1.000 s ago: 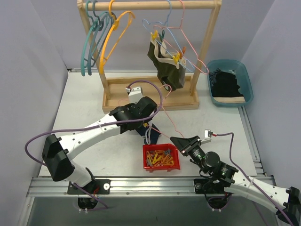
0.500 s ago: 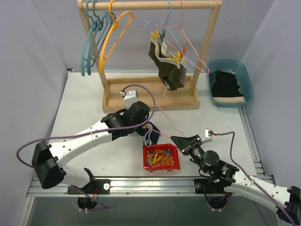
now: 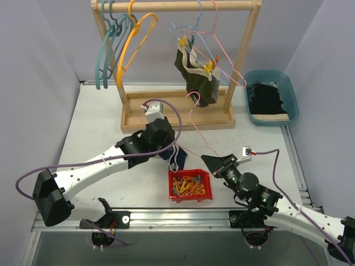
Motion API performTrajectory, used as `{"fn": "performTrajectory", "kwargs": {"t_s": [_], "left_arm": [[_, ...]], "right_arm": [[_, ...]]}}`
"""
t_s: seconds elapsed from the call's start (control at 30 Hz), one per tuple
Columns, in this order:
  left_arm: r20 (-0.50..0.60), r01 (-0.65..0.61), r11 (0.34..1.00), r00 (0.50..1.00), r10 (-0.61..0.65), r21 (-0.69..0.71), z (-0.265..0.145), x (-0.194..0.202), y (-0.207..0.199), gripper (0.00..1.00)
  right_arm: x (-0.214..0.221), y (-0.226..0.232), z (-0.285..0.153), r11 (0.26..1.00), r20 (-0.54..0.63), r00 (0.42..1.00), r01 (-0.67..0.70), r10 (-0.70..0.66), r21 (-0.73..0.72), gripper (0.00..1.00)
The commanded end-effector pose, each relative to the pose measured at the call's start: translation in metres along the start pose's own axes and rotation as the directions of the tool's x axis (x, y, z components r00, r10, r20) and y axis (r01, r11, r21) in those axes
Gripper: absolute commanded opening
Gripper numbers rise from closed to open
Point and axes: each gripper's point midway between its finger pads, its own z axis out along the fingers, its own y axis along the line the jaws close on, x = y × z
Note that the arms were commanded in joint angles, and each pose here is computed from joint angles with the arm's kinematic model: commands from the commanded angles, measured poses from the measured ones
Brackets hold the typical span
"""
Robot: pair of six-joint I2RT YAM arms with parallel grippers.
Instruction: Remove the underwear clipped to the hanger
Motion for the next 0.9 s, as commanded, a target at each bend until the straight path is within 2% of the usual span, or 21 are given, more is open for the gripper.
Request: {"fn": "performTrajectory", "kwargs": {"t_s": [0.0, 0.17, 0.23, 0.33, 0.53, 0.63, 0.67, 0.8, 0.83, 0.87], "left_arm": [[0.072, 0.095, 0.973, 0.991, -0.113, 0.21, -0.015, -0.031, -0.046, 0.03], [0.111, 0.105, 0.949, 0.983, -0.144, 0.299, -0.018, -0.036, -0.056, 0.03], [0.109, 0.103, 0.924, 0.982, -0.153, 0.368, -0.021, -0.036, -0.064, 0.03], [0.147, 0.109, 0.853, 0.966, -0.211, 0.511, -0.038, -0.059, -0.082, 0.03], [0.12, 0.1, 0.799, 0.97, -0.21, 0.593, -0.05, -0.064, -0.078, 0.03], [0.066, 0.119, 0.743, 0.975, -0.214, 0.659, -0.058, -0.062, -0.084, 0.03], [0.021, 0.115, 0.699, 0.983, -0.183, 0.706, -0.065, -0.055, -0.091, 0.03], [-0.058, 0.122, 0.631, 0.991, -0.121, 0.766, -0.078, -0.048, -0.102, 0.03], [-0.078, 0.127, 0.632, 0.991, -0.105, 0.764, -0.077, -0.045, -0.099, 0.03], [-0.107, 0.129, 0.601, 0.992, -0.072, 0.789, -0.085, -0.04, -0.102, 0.03]], "right_arm": [[-0.002, 0.006, 0.004, 0.996, -0.011, 0.996, 0.093, -0.092, 0.014, 0.0], [0.006, 0.011, 0.007, 0.989, -0.055, 0.988, 0.145, -0.145, 0.007, 0.0], [0.01, 0.011, 0.009, 0.988, -0.079, 0.985, 0.156, -0.156, 0.004, 0.0], [0.016, 0.009, 0.009, 0.986, -0.108, 0.98, 0.169, -0.168, 0.009, 0.0], [0.015, 0.003, 0.007, 0.984, -0.107, 0.98, 0.173, -0.169, 0.029, 0.0], [0.011, 0.001, 0.006, 0.983, -0.096, 0.98, 0.179, -0.174, 0.046, 0.0], [0.011, 0.001, 0.006, 0.983, -0.094, 0.98, 0.179, -0.174, 0.047, 0.0], [0.008, 0.001, 0.005, 0.98, -0.092, 0.979, 0.188, -0.182, 0.058, 0.0], [0.007, 0.001, 0.005, 0.98, -0.089, 0.978, 0.192, -0.187, 0.058, 0.0], [0.005, 0.001, 0.004, 0.98, -0.082, 0.979, 0.19, -0.185, 0.061, 0.0]]}}
